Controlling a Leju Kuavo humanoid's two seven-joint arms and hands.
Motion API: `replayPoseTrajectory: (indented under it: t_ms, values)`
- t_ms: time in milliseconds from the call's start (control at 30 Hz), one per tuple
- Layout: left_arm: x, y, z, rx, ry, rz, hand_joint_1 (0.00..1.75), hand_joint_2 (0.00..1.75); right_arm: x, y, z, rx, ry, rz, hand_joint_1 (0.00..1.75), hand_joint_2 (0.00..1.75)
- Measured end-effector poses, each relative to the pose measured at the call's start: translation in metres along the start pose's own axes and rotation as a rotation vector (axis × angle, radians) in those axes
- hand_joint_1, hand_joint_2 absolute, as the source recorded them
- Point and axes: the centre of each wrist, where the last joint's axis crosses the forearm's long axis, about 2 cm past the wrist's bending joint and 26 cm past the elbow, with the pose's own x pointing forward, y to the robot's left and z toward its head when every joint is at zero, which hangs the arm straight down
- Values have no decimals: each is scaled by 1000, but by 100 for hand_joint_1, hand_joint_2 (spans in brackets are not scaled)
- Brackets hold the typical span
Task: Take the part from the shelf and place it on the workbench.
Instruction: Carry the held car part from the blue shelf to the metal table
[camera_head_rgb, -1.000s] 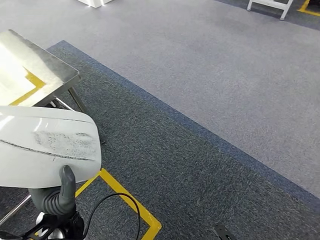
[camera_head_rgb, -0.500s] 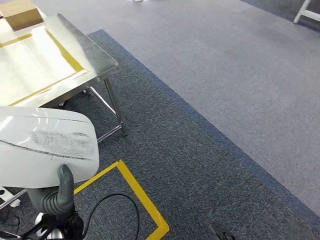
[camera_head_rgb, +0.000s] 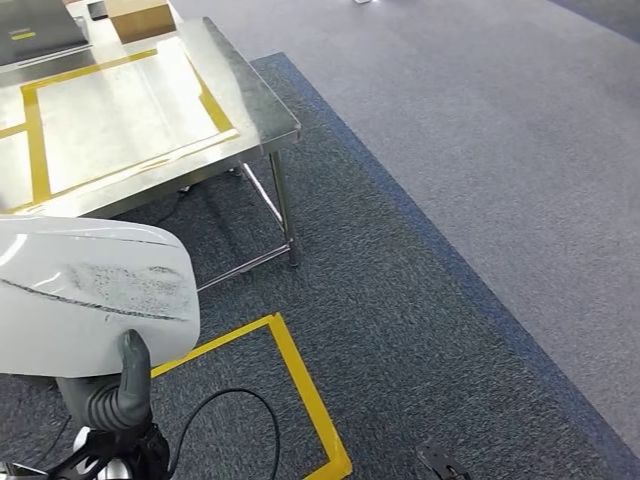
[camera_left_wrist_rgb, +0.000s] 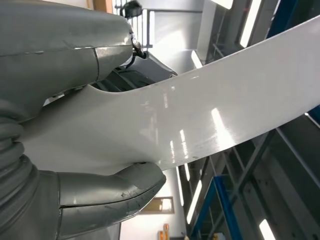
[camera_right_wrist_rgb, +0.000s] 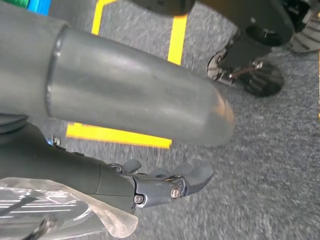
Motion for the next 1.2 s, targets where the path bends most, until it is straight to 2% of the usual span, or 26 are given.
replayPoseTrajectory:
  t_ms: [1200]
  values:
    - [1, 1, -6, -26, -33, -10, 175, 175, 3, 3, 0, 11, -7, 21, 0, 0]
